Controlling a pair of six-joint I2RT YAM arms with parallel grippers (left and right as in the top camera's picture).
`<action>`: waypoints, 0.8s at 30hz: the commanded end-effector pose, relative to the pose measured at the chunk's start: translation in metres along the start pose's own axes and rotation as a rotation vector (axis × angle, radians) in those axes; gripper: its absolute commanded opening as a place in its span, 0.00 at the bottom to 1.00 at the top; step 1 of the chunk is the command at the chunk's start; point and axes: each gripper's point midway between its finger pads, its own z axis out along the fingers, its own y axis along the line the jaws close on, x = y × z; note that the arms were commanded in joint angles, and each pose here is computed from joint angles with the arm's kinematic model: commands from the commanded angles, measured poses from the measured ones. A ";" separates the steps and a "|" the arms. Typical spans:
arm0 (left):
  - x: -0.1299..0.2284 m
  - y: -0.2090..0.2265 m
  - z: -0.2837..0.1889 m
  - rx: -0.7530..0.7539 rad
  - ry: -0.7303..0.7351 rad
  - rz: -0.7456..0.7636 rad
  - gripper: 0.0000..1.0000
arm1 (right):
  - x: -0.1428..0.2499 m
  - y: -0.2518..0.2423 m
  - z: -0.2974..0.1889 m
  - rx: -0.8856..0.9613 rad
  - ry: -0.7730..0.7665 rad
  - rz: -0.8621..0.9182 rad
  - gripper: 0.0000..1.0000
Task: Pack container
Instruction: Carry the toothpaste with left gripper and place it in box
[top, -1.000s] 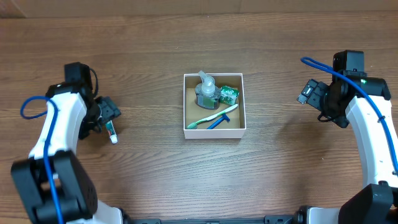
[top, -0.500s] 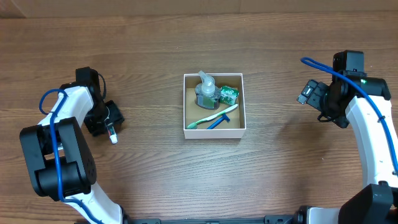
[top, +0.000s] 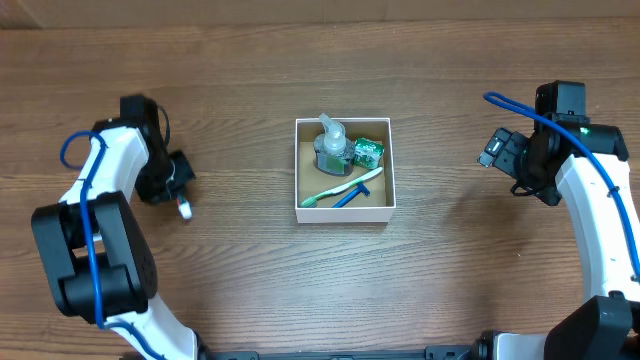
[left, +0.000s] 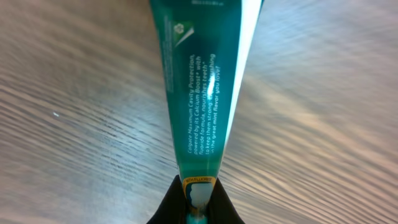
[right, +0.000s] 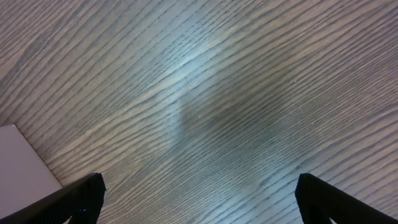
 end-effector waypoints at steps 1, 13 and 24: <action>-0.025 -0.065 -0.124 0.146 -0.339 0.205 0.04 | -0.002 0.000 -0.003 -0.004 -0.013 -0.001 1.00; 0.144 -0.263 -0.172 0.276 -0.522 1.341 0.04 | -0.002 0.000 -0.003 -0.004 -0.014 0.000 1.00; 0.159 -0.275 -0.073 0.182 -0.263 1.363 0.40 | -0.001 -0.001 -0.003 -0.002 -0.010 -0.001 1.00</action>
